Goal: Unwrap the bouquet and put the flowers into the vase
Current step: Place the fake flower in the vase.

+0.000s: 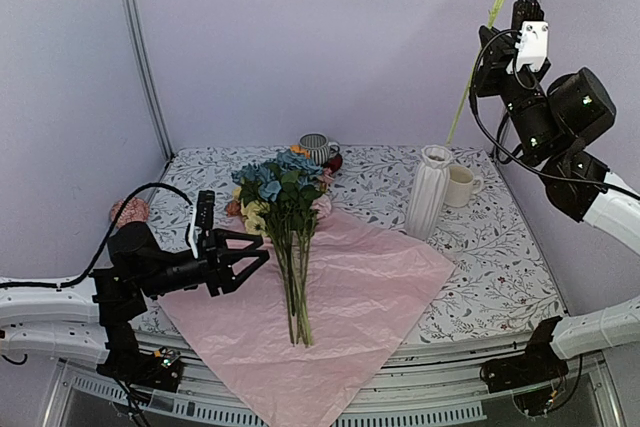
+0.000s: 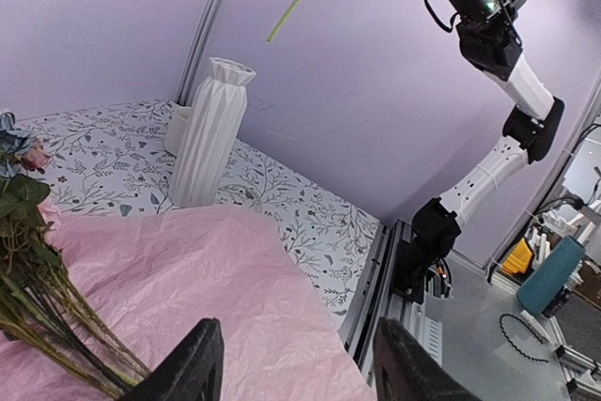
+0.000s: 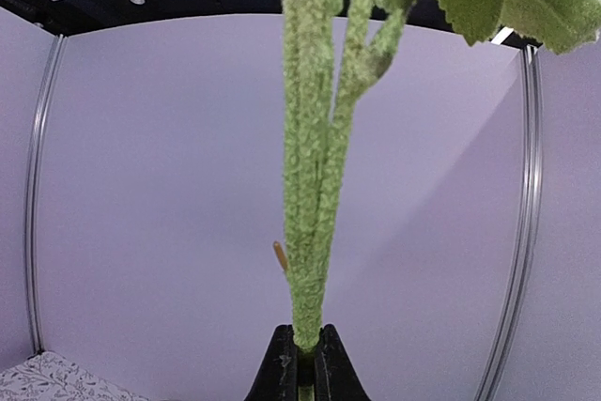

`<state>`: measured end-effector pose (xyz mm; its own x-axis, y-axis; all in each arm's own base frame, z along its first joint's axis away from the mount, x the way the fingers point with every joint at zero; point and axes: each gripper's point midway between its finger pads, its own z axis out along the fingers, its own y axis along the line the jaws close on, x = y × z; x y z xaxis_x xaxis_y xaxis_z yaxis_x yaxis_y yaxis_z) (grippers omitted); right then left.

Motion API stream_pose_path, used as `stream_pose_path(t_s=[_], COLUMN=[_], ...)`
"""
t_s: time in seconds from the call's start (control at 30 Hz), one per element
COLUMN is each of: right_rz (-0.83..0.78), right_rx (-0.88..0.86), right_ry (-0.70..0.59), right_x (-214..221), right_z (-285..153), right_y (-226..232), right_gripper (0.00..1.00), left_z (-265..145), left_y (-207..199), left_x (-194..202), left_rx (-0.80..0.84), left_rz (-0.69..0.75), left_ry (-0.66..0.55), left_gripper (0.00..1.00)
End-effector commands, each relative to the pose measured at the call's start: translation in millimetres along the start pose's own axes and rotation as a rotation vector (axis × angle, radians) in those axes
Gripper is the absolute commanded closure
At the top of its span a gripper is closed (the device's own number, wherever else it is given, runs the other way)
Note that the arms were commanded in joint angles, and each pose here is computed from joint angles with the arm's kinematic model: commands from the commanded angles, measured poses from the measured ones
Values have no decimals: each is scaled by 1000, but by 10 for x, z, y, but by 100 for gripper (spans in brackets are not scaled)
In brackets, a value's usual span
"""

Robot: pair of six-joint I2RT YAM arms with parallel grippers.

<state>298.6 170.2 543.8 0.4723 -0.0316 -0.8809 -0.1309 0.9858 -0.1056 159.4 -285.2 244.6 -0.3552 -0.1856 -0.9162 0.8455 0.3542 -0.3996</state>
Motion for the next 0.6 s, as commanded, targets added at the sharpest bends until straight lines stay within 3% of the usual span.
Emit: stream_pose_path(t_s=[0.0, 0.17, 0.33, 0.57], right_rz=[50, 64, 43, 146], right_rx=[-11, -30, -17, -14], right_ry=[-30, 32, 152, 322], right_x=[-19, 312, 934, 1610], right_z=[123, 231, 251, 170], right_y=[-33, 98, 164, 79], right_gripper=[97, 97, 97, 96], left_z=[14, 22, 6, 10], left_y=[-7, 17, 46, 77], left_x=[-53, -26, -19, -7], left_rx=[-8, -19, -37, -53], left_rz=[11, 5, 6, 11], left_ry=[-7, 4, 8, 11], left_gripper=[43, 43, 44, 43])
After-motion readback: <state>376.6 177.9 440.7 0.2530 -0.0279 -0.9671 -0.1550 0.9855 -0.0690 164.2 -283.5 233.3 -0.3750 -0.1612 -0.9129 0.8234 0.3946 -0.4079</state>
